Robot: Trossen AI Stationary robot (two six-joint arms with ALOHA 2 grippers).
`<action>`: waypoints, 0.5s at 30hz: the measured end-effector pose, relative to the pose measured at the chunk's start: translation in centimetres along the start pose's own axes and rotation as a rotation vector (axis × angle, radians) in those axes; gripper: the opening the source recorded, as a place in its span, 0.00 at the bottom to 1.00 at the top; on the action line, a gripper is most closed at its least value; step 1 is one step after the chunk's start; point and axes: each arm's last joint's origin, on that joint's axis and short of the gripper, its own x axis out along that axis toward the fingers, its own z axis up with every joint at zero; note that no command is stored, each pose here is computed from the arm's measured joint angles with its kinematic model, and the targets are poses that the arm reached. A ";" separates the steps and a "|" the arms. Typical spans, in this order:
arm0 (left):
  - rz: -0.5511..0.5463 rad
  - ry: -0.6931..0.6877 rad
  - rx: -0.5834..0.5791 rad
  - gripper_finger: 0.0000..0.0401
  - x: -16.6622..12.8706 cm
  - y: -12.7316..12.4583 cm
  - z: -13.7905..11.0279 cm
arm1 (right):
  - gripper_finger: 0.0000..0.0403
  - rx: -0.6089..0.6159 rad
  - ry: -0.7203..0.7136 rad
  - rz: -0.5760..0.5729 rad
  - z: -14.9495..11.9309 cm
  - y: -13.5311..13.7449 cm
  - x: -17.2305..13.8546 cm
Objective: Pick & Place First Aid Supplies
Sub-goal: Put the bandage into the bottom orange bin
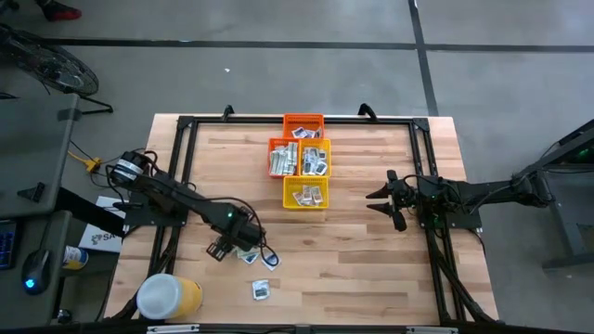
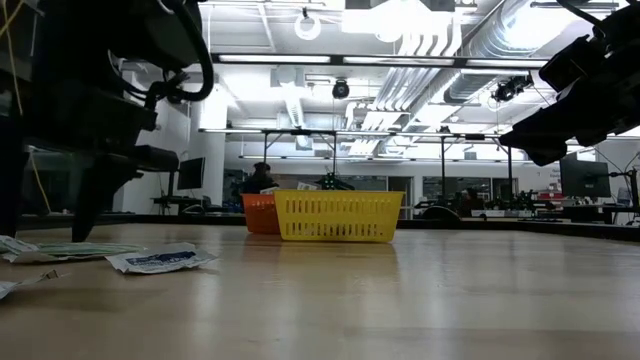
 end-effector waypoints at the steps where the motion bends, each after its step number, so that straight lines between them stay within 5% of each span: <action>1: 0.006 -0.002 0.001 0.52 0.1 0.0 0.0 | 0.35 0.000 0.000 0.000 0.0 0.0 0.0; 15: 0.030 -0.032 0.020 0.29 0.2 0.2 0.3 | 0.35 0.000 0.000 0.000 0.0 0.0 0.0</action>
